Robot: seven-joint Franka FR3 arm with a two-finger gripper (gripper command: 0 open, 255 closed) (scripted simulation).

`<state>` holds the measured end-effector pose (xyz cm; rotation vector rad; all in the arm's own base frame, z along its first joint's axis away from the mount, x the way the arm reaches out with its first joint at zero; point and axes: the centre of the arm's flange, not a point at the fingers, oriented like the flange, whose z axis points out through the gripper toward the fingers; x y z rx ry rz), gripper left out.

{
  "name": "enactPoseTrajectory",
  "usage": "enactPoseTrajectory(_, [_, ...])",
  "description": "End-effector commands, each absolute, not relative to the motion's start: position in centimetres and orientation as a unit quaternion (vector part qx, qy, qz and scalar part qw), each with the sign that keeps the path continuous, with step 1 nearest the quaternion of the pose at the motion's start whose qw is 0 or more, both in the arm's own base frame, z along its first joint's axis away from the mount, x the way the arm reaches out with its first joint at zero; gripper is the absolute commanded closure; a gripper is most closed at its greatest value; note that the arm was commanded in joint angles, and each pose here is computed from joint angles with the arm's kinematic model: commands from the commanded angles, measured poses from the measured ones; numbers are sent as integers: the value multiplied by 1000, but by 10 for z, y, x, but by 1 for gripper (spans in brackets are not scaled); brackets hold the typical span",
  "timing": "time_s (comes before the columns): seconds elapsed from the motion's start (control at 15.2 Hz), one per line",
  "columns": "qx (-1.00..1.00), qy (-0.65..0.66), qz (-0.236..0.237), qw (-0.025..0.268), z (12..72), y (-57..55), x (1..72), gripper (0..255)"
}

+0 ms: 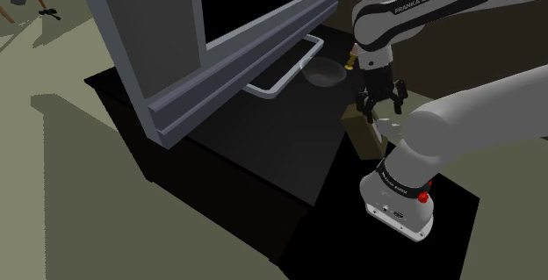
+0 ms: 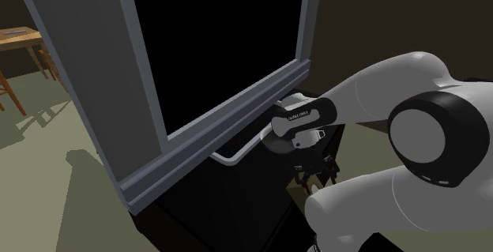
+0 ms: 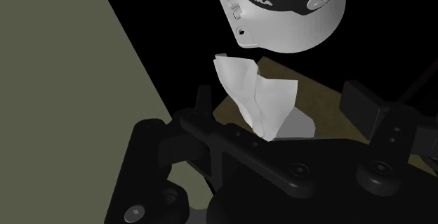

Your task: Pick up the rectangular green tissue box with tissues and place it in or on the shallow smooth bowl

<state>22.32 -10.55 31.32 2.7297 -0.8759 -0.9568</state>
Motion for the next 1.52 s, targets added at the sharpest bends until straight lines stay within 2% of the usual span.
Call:
enactPoseTrajectory(0.0, [901,-289,-318,60,312,-105,223,0])
enactPoseTrajectory(0.07, [901,-289,-318,60,312,-106,222,255])
enactPoseTrajectory(0.66, [901,-289,-318,60,312,-105,223,255])
enactPoseTrajectory(1.45, [901,-289,-318,60,376,-105,223,255])
